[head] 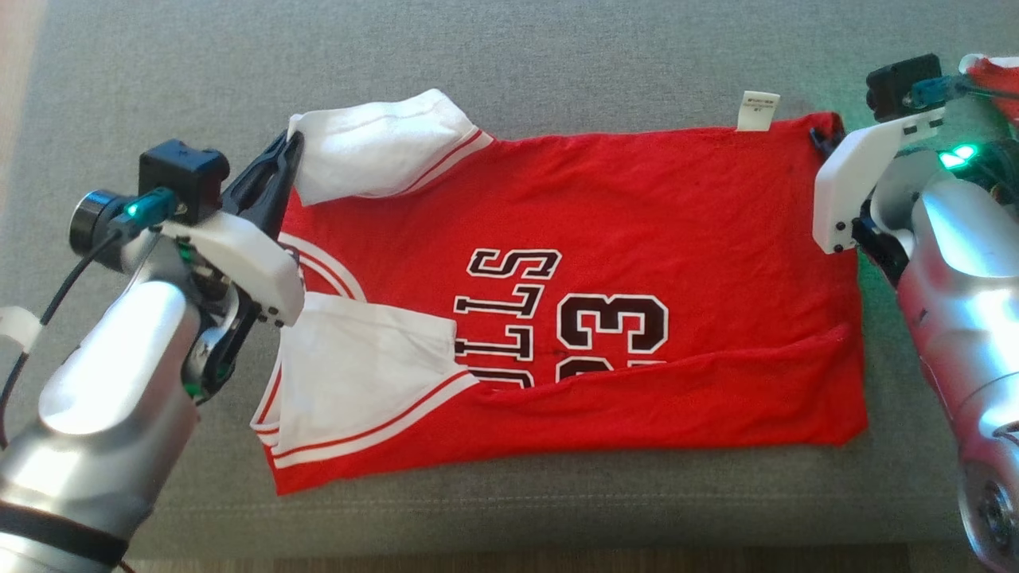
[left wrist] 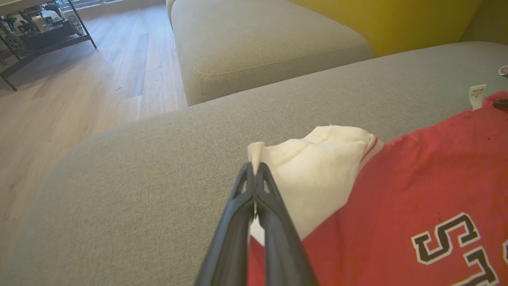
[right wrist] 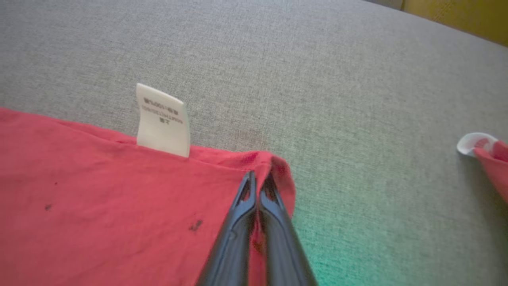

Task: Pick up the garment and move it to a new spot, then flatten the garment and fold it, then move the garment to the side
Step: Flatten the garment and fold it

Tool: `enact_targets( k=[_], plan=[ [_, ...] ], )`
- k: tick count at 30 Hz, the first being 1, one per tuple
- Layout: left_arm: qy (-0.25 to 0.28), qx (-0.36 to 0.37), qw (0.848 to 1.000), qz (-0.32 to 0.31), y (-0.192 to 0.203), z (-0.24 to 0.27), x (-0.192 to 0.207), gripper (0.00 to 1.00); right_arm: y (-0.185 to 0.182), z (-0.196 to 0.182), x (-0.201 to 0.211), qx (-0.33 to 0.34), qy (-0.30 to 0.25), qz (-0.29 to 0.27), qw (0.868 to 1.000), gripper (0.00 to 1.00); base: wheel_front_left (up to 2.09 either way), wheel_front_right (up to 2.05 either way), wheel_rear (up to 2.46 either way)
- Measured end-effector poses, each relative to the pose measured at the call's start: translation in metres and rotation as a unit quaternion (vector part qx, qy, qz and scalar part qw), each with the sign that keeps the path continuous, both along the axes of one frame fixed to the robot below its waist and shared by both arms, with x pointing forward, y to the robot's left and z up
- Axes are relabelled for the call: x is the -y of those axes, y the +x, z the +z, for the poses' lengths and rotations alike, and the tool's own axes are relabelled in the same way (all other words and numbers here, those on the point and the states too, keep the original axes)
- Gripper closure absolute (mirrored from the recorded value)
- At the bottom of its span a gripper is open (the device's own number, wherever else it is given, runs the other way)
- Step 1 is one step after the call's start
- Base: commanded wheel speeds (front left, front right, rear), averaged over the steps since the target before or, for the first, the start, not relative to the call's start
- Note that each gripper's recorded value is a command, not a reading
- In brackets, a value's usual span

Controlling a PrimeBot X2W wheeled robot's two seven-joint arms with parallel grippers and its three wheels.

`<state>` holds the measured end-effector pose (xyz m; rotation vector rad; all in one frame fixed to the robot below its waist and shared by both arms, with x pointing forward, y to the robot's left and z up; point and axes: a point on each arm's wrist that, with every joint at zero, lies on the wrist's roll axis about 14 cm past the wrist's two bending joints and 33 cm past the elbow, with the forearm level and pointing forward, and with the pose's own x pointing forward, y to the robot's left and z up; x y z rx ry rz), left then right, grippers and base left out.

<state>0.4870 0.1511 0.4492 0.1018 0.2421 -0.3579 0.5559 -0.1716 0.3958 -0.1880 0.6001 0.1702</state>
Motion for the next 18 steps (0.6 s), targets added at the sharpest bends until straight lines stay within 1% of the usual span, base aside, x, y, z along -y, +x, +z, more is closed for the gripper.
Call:
enact_targets(
  k=[5,12,15,18],
  plan=[
    [0.001,0.002,1.000,0.001,0.000,0.002,0.000,1.00,0.000,0.006,0.000,0.013,0.003,0.002,1.000,1.00,0.00,0.00,0.00],
    [0.007,0.014,1.000,0.005,-0.001,0.013,-0.002,1.00,0.001,0.034,0.010,0.070,0.011,-0.005,0.998,1.00,0.00,0.00,0.00],
    [0.009,0.015,1.000,0.009,-0.005,0.015,-0.004,1.00,-0.005,0.044,0.012,0.087,0.017,-0.008,0.996,1.00,0.00,0.00,0.00],
    [0.012,0.015,1.000,0.010,-0.012,0.014,-0.007,1.00,-0.016,0.046,0.010,0.093,0.031,-0.011,0.995,1.00,0.00,0.00,0.00]
  ],
)
